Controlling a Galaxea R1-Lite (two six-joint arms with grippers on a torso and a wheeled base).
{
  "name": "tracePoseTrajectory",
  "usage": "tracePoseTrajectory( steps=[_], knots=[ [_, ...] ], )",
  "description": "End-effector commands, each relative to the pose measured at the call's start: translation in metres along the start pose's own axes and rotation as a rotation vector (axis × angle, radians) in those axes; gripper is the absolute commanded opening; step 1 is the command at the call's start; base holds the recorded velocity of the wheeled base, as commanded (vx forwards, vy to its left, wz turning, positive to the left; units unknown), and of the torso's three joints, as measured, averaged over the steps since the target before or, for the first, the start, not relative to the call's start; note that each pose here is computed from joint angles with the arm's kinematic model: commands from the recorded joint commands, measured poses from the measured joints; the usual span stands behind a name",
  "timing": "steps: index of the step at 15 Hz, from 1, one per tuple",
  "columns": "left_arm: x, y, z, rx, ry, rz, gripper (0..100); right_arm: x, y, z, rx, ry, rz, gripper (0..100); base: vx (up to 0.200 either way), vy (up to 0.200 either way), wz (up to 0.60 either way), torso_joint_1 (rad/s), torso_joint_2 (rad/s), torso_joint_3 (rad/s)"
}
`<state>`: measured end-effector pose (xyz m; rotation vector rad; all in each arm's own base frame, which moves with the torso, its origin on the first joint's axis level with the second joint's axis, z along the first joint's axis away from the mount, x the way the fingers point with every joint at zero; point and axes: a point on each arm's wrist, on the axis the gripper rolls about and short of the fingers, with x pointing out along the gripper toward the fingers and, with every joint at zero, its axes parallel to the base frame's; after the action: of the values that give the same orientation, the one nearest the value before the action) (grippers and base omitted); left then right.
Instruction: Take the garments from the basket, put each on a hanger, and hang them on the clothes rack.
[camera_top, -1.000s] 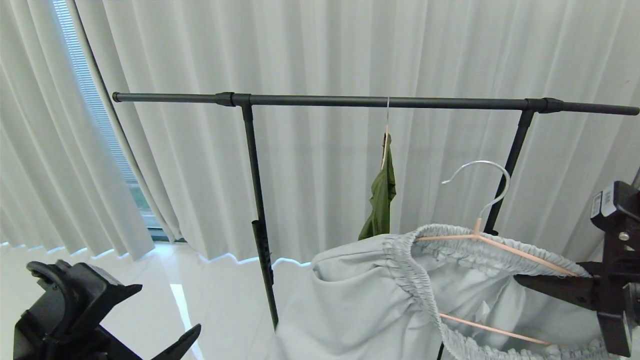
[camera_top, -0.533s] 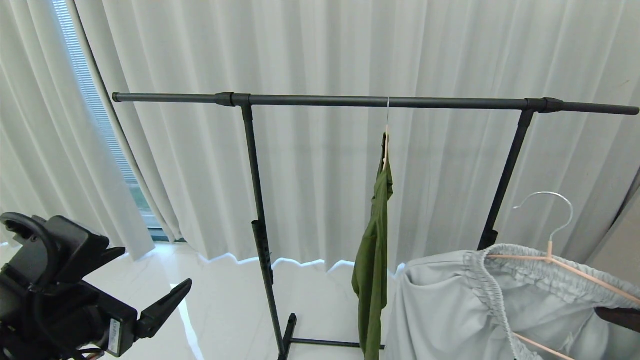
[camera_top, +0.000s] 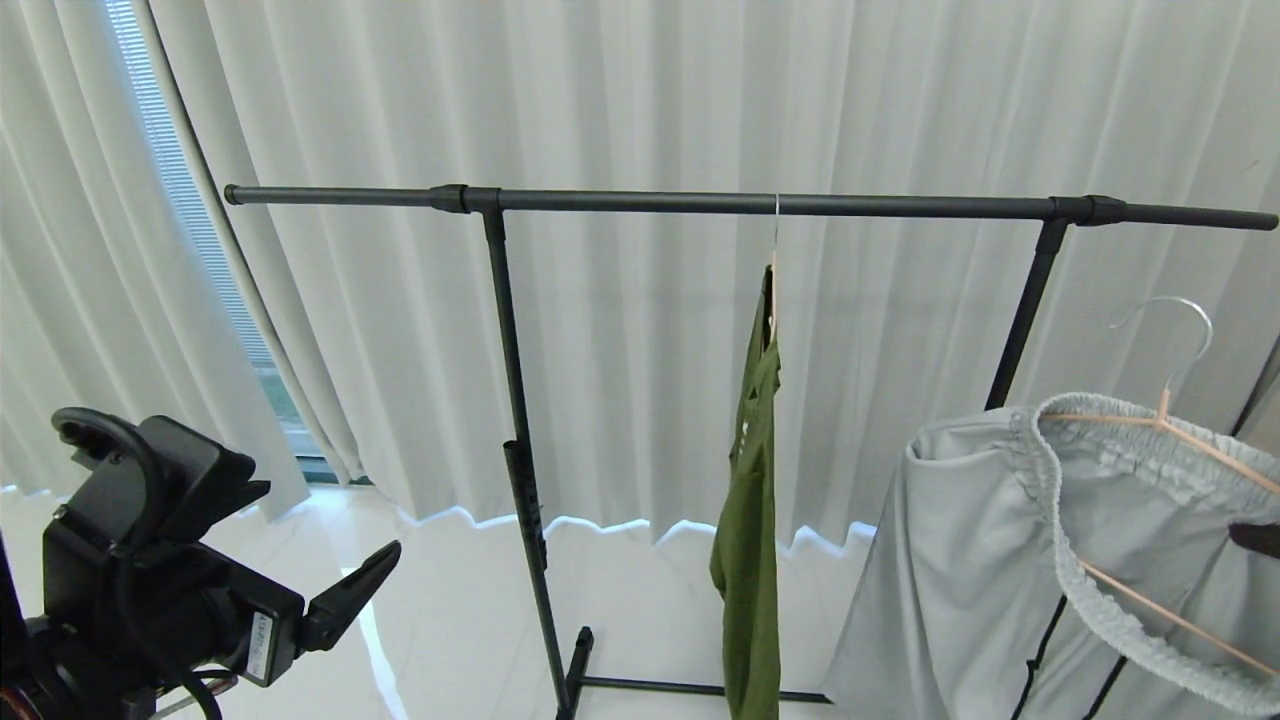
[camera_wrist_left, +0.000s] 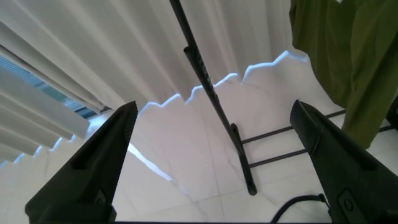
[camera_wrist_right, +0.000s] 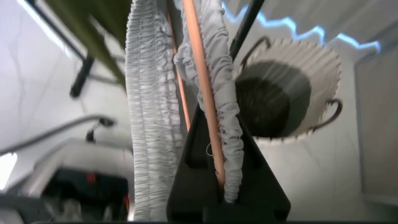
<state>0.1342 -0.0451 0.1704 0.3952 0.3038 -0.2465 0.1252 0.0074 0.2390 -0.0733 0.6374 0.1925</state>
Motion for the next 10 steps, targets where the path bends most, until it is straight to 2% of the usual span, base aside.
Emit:
tracePoseTrajectory(
  steps=[1,5,10],
  knots=[
    [0.001,0.0,0.0,-0.001,0.003,-0.001,100,0.018,-0.005,0.025,0.009,-0.014,-0.003,0,0.0,0.0,0.0,0.0,0.0,0.0],
    [0.001,-0.001,-0.001,0.001,0.003,-0.005,100,0.028,-0.01,0.06,0.0,-0.084,-0.006,0,0.2,0.0,0.0,-0.008,0.0,0.001],
    [0.001,-0.001,-0.001,0.001,0.003,-0.005,100,0.034,-0.009,0.079,-0.016,-0.113,0.01,0,0.2,0.0,0.0,0.007,0.0,0.002]
  ],
)
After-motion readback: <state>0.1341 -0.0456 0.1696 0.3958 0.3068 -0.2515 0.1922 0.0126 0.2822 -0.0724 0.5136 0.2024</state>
